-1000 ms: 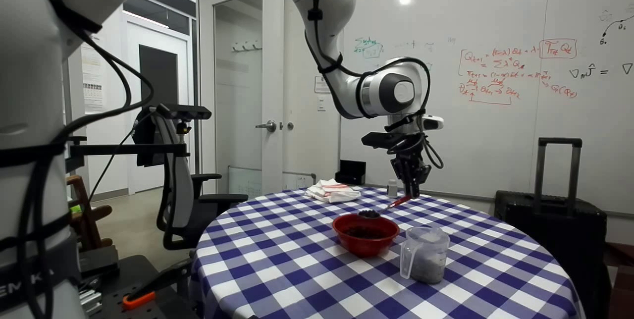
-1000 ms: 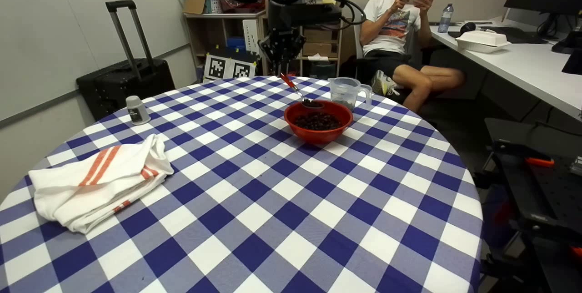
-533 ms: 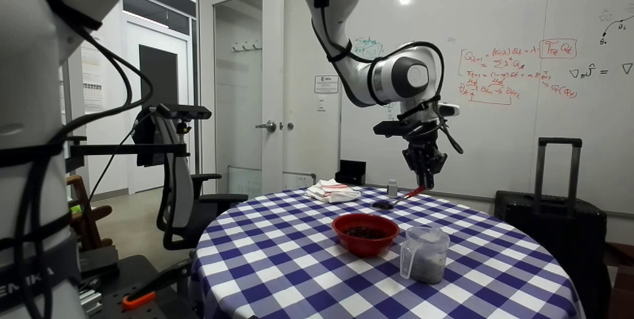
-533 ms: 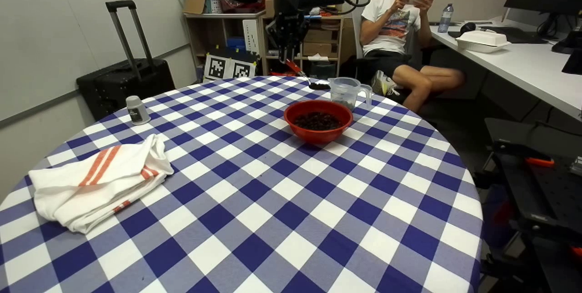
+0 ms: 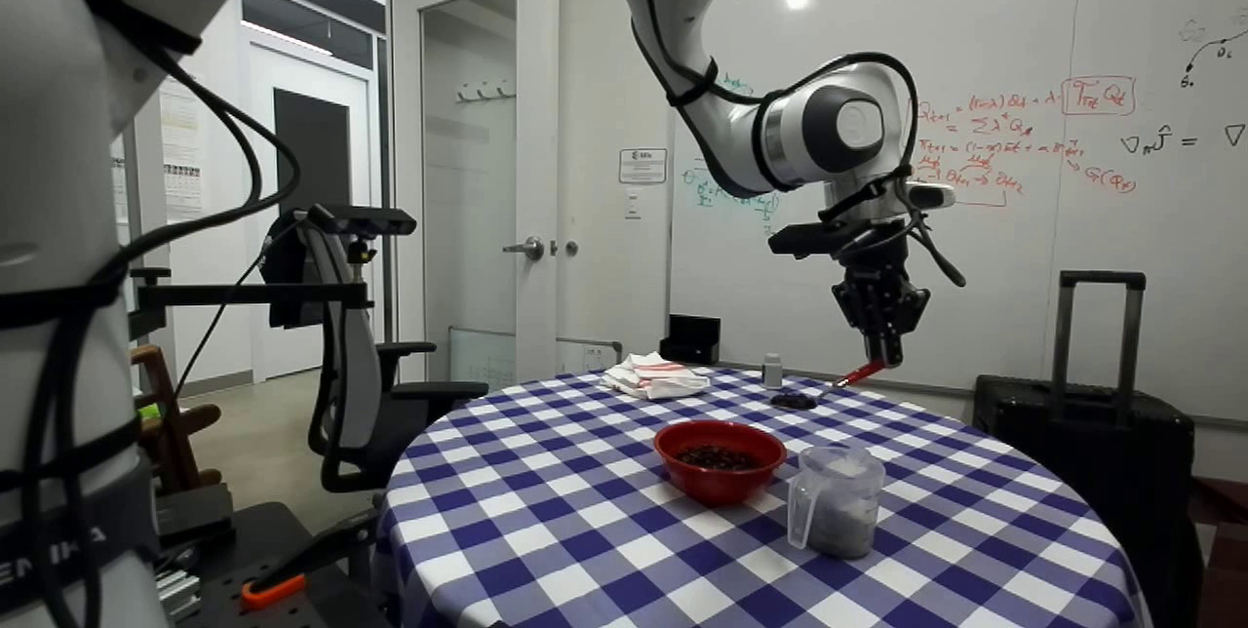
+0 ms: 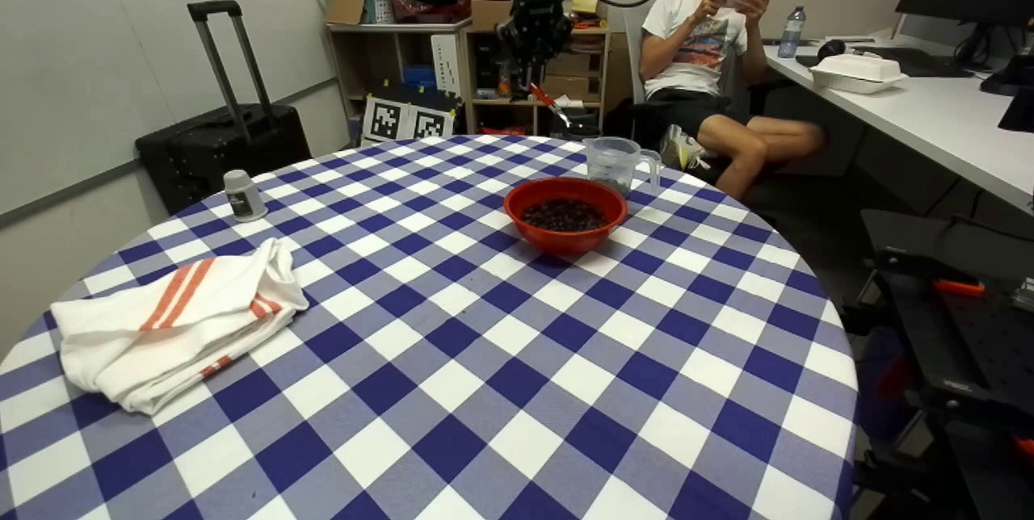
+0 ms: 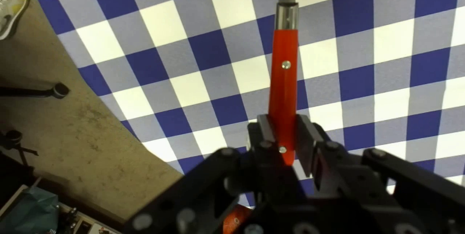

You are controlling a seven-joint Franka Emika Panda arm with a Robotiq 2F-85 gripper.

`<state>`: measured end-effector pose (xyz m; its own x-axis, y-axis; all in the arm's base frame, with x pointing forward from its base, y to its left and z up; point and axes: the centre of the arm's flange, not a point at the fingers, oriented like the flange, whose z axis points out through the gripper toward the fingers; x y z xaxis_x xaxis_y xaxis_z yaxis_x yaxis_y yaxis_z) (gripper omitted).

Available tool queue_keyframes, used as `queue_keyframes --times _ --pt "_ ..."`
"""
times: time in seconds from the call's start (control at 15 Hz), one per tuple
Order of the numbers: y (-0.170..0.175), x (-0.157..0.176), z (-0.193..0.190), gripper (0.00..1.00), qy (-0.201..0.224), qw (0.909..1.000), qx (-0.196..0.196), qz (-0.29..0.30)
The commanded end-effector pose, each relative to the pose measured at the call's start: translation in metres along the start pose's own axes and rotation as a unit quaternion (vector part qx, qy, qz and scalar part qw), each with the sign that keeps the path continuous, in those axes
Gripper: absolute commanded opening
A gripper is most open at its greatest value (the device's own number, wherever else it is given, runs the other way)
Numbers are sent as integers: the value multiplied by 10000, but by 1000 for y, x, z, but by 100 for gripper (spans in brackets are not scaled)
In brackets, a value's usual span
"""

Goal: Put a spoonful of the things in the red bowl into the jug

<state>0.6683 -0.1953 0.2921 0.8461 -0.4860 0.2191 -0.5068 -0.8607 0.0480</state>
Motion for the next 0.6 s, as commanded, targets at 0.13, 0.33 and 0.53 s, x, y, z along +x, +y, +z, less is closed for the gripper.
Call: queue_keyframes --times 0.13,0.33,0.53 --pt "32 -2 -6 5 51 9994 -133 322" --pt "48 -4 -2 5 56 9986 -193 491" --pt "62 -6 3 5 69 9972 -273 697"
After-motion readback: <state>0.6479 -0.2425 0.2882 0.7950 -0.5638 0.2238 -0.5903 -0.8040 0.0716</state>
